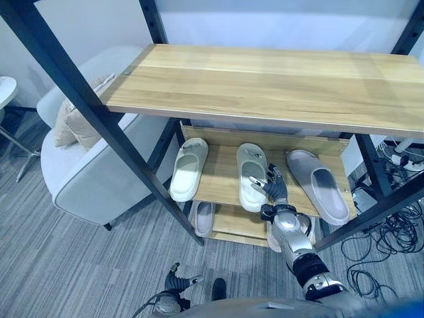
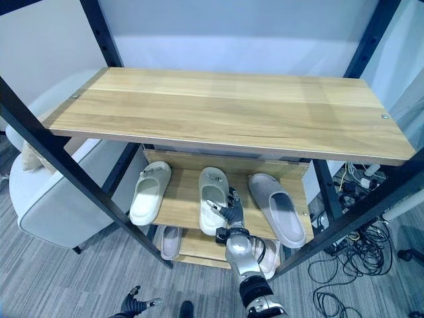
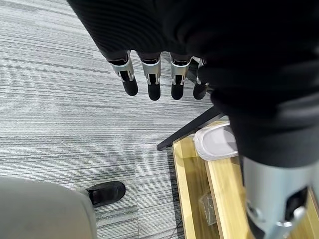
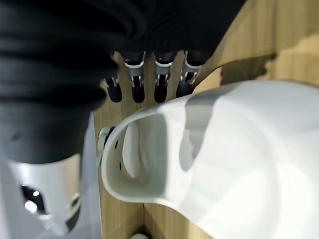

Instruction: Arrange the slippers neatly on the shoe rack.

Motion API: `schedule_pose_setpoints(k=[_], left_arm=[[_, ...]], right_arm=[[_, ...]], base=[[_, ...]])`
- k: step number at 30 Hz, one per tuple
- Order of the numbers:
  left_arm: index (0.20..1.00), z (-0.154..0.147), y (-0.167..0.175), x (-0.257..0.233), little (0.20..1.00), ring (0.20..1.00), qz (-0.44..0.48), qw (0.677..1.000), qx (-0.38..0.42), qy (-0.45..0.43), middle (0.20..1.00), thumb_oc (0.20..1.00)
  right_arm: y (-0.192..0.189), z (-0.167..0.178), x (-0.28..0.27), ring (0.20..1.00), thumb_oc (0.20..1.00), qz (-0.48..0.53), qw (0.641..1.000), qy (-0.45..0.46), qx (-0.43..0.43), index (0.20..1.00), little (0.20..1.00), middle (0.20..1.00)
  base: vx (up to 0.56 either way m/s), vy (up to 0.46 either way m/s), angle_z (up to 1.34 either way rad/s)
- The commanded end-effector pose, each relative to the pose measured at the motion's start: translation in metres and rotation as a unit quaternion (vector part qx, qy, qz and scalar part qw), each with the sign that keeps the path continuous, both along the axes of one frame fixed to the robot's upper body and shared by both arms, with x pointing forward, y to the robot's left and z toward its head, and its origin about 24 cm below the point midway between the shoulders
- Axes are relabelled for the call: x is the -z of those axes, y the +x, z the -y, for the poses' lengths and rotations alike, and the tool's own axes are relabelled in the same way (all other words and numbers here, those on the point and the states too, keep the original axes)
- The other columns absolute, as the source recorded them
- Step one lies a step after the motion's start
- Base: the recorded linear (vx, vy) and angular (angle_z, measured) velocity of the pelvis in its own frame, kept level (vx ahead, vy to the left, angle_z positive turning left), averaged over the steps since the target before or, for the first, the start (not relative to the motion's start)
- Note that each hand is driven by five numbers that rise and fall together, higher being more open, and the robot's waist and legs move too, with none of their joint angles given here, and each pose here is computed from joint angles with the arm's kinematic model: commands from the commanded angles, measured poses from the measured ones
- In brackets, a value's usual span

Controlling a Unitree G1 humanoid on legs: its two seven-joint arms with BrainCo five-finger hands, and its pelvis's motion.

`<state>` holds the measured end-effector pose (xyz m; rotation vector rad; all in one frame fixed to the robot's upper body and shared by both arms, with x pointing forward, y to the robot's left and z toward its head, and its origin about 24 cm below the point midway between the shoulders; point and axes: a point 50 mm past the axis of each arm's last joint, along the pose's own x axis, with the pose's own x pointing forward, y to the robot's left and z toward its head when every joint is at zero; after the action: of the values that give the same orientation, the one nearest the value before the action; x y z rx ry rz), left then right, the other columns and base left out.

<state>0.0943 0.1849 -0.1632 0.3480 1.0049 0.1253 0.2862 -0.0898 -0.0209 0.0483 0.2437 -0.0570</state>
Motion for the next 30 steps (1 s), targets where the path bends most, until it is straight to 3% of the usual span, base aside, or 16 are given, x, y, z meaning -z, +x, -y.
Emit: schedule_pose_setpoints(k=[1,12,30], left_arm=[[1.0,0.017,-0.067,0.014,1.0,1.0,-0.124,0.992,0.026,-0.014,1.0,1.0],[1.0,0.017,-0.068,0.015,1.0,1.0,-0.132,0.991,0.03,-0.012,1.0,1.0],[1.0,0.003,-0.073,0.014,1.0,1.0,-0.149,0.989,0.02,0.011,1.0,1.0]], right_arm=[[0.014,-0.019,-0.02,1.0,1.0,0.032,0.999,0.04,-0.017,1.0,1.0,1.0],[0.006,-0.048,-0.017,1.0,1.0,-0.008,0.99,0.136,0.036,1.0,1.0,1.0],[-0.013,-0.088,-0.023,1.0,1.0,-0.072,0.972,0.219,0.043,1.0,1.0,1.0]], base=[[-0.01,0.016,0.07],[0.0,0.004,0.01],[0.0,0.002,0.0]])
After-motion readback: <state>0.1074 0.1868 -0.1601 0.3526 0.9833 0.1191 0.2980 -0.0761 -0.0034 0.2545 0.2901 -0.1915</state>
